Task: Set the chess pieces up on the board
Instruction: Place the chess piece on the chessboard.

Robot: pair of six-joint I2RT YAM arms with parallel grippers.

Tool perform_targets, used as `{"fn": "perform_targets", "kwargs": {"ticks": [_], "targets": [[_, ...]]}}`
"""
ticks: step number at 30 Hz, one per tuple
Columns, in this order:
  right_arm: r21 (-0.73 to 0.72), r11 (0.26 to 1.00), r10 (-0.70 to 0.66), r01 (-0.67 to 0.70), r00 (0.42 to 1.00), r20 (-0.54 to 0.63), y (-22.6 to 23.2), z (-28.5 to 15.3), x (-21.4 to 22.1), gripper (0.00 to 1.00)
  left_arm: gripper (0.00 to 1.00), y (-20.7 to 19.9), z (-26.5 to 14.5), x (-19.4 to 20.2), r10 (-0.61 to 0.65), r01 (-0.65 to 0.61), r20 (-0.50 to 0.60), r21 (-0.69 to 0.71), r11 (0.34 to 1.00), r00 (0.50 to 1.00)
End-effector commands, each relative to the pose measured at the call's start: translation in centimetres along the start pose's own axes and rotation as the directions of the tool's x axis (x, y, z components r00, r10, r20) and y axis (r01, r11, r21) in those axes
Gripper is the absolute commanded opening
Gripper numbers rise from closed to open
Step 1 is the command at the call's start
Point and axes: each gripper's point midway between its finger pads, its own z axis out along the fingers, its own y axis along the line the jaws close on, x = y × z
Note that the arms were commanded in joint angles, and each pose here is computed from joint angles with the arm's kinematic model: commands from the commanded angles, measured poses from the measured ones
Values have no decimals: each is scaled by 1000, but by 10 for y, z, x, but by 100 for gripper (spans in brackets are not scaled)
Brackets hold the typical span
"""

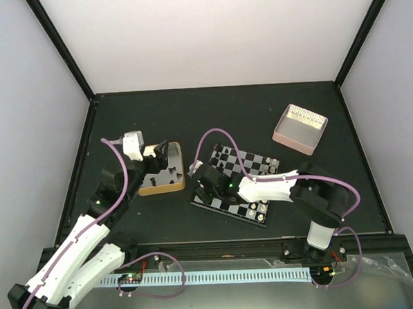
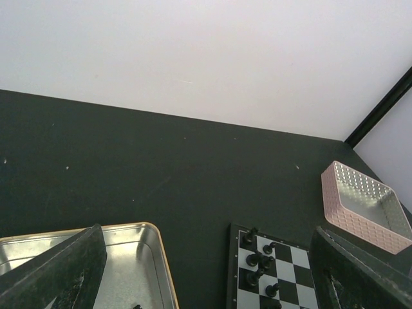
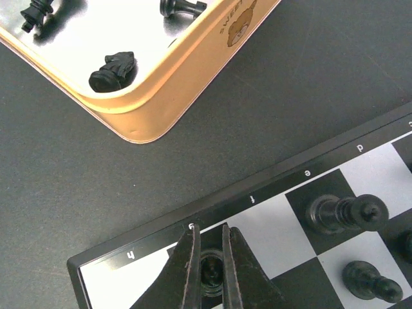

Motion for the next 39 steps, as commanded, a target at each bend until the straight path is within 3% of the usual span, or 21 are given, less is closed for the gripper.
{"fn": "perform_targets", "kwargs": {"ticks": [1,10,18,39], "targets": [[36,999,-8,7,1000,10,-4,4,0,6,88,3,1,-3,-14,14,4,-18,1000,1000],[-18,1000,2,-3,999,-38,5,7,11,19,88,3,1,-3,-13,13,2,-16,1000,1000],[36,999,18,-17,1000,-25,-5,6,6,6,88,2,1,-2,-13,13,0,-13,1000,1000],[127,991,52,-48,998,-35,-31,17,1,7,89,0,5,1,-15,15,-14,-2,1000,1000]]}}
